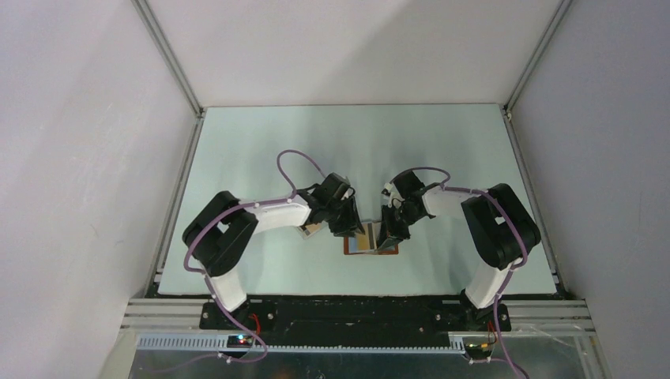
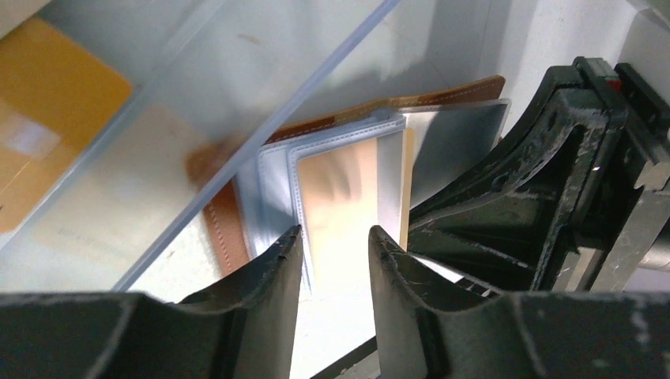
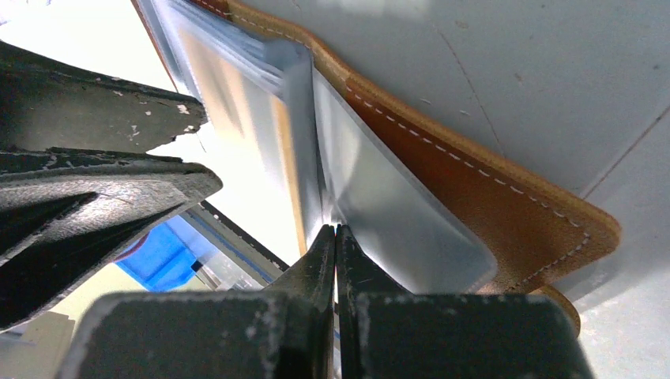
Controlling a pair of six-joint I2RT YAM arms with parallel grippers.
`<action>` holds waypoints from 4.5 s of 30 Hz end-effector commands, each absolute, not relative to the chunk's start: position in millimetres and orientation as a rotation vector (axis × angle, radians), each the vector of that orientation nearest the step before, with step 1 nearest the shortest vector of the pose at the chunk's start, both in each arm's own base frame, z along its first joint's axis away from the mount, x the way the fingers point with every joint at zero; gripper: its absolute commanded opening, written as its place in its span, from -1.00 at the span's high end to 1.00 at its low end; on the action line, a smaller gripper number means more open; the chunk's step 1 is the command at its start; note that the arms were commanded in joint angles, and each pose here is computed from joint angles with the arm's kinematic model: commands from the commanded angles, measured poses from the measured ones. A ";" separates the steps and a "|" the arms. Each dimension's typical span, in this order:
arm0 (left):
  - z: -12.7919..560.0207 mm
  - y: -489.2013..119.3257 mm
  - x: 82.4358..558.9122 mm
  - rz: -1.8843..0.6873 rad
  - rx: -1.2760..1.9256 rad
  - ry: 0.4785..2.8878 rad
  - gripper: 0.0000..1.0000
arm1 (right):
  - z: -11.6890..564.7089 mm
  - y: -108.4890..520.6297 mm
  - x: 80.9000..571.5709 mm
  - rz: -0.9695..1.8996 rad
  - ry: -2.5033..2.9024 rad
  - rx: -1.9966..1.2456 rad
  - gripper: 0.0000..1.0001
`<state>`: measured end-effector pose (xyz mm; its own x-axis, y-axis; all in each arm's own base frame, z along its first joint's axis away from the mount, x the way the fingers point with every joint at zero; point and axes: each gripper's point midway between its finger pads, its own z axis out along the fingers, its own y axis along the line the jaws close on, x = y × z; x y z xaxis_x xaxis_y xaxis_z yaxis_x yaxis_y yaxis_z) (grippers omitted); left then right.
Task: Put the credit cards into the card holder
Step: Insert the credit card into the card holder.
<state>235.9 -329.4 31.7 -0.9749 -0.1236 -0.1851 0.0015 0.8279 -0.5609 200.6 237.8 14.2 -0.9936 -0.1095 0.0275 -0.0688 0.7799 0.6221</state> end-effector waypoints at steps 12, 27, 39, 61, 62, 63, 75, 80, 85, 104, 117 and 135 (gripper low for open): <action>21.3 -317.0 234.5 -0.799 -0.100 2.816 0.14 | 7.7 228.1 200.4 -0.956 -2.925 0.138 1.00; 17.3 -305.9 237.0 -0.732 -0.139 2.797 0.29 | 75.0 241.6 217.2 -1.287 -2.963 0.228 1.00; 24.6 -306.8 237.0 -0.743 -0.124 2.788 0.25 | 35.5 248.6 222.2 -1.124 -2.952 0.158 1.00; 20.2 -303.2 235.0 -0.701 -0.105 2.817 0.07 | 6.9 247.6 219.3 -1.004 -2.958 0.141 1.00; 19.7 -304.8 235.3 -0.705 -0.100 2.819 0.07 | 7.1 247.7 219.3 -1.006 -2.956 0.141 1.00; 20.3 -307.6 235.8 -0.715 -0.096 2.821 0.08 | 7.3 247.8 219.2 -1.007 -2.956 0.140 1.00; 55.2 -322.0 239.0 -0.843 -0.070 2.759 0.31 | 9.7 248.7 218.4 -1.029 -2.940 0.141 1.00; 69.4 -328.7 238.1 -0.902 -0.046 2.738 0.33 | 9.3 249.0 218.1 -1.036 -2.933 0.139 1.00; 77.8 -332.1 236.8 -0.941 -0.031 2.722 0.34 | 8.1 249.2 216.9 -1.037 -2.925 0.144 1.00; 23.6 -324.8 225.4 -0.755 -0.030 2.825 0.23 | 7.0 247.9 214.6 -1.027 -2.915 0.138 1.00; 53.5 -337.5 231.2 -0.834 -0.032 2.755 0.28 | 5.7 247.8 212.7 -1.027 -2.903 0.140 1.00; 78.2 -355.7 229.5 -0.918 0.025 2.710 0.51 | 7.4 248.7 211.5 -1.039 -2.893 0.142 1.00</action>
